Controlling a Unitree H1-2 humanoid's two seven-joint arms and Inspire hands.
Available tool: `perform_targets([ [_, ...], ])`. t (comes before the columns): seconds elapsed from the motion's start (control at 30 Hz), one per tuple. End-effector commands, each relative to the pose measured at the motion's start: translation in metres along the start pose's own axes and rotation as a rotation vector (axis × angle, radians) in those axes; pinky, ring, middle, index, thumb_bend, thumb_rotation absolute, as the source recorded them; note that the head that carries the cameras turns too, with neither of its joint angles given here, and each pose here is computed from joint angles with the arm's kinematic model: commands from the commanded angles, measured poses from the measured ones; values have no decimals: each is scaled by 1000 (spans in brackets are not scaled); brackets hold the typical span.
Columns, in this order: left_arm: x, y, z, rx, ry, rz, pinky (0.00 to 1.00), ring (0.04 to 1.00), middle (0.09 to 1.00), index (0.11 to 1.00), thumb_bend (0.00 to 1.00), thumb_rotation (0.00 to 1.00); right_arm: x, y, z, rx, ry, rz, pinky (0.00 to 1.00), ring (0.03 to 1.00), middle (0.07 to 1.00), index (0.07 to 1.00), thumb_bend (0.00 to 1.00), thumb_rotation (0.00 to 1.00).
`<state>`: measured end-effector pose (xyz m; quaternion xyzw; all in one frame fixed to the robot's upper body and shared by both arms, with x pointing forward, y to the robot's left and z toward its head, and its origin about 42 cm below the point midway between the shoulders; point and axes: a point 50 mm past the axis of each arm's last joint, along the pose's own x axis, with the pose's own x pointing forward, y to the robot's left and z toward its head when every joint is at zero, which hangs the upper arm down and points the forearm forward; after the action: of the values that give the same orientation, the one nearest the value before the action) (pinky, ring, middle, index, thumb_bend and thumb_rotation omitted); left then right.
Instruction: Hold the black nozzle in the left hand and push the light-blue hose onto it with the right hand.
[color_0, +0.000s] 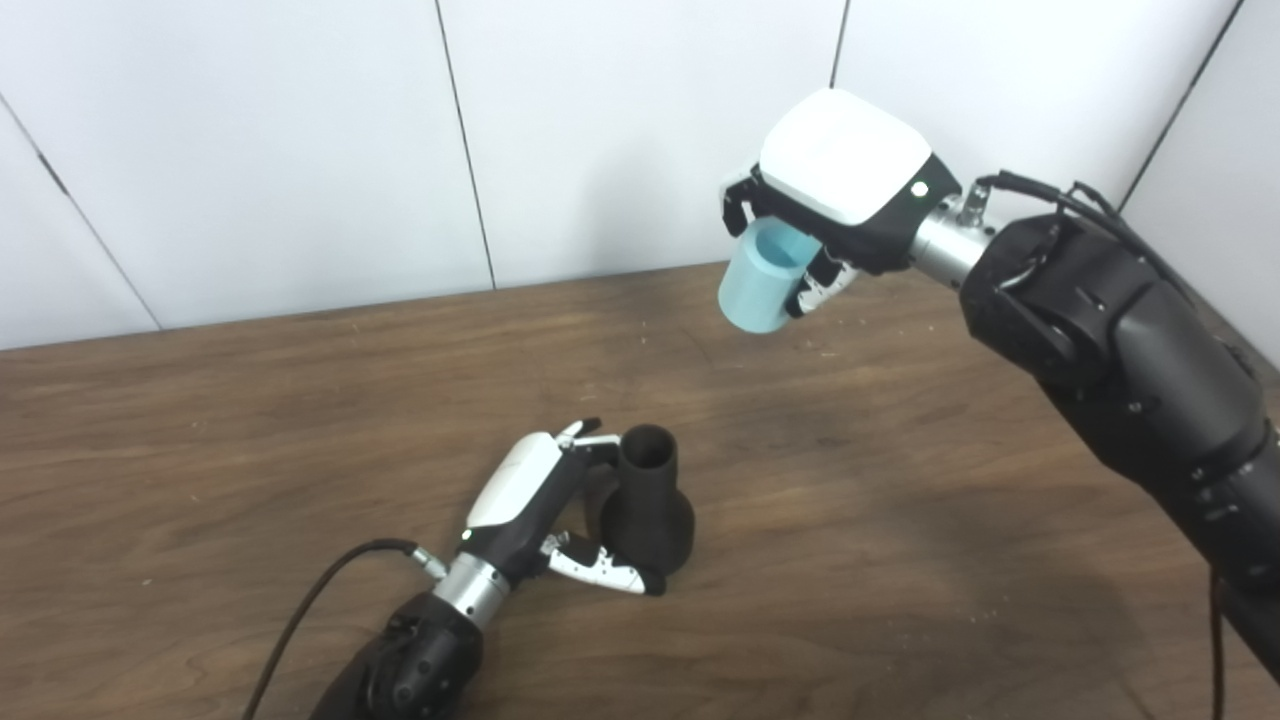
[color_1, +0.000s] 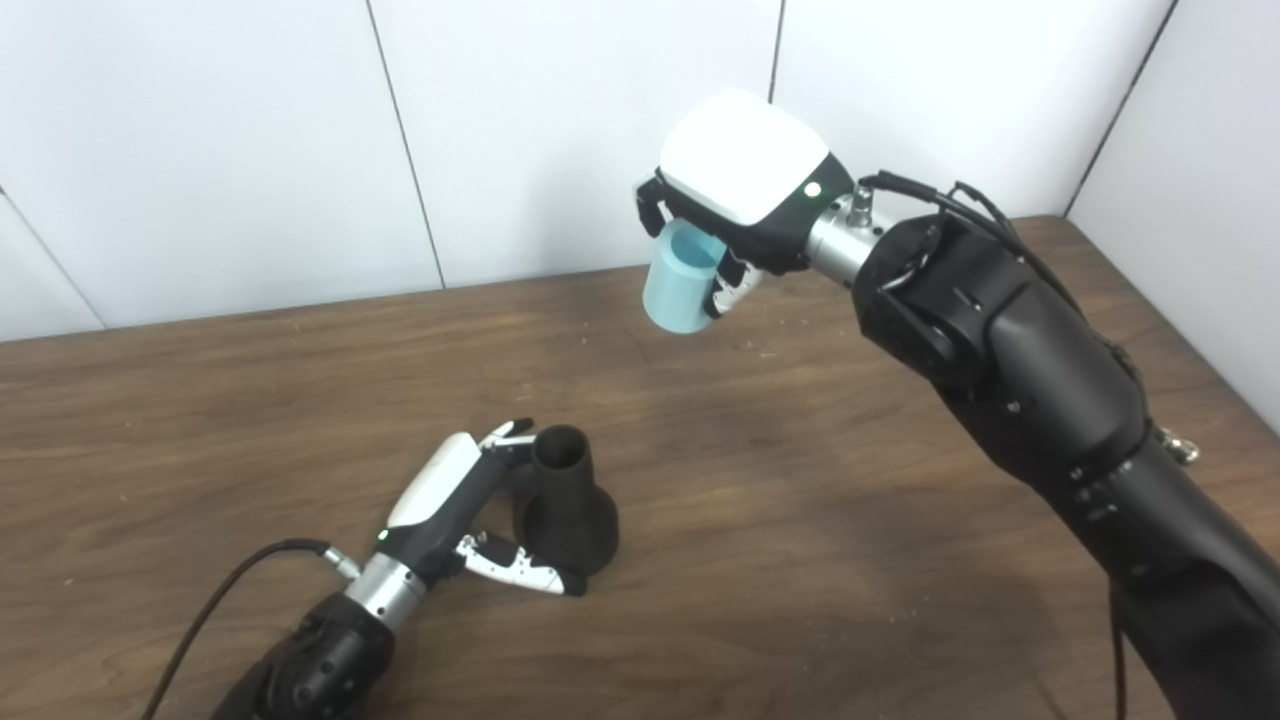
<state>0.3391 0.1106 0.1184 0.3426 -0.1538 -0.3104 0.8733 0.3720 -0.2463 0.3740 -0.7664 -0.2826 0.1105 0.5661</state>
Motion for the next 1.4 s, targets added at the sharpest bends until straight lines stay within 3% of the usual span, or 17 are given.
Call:
perform_targets([
  [0.0,-37,-75,-25,-35,206,-248,949,717,549,443,514,0,3,-31,-3,-26,-10,-72,287,376,461,528,516,0],
  [0.7,-29,-80,-18,-36,188,-255,944,729,547,443,514,0,21,-68,29,155,-157,113,247,353,465,533,511,0],
  [1.37,-29,-78,-17,-31,188,-258,943,732,546,442,515,0,16,-79,49,143,-168,117,188,336,463,531,510,0],
])
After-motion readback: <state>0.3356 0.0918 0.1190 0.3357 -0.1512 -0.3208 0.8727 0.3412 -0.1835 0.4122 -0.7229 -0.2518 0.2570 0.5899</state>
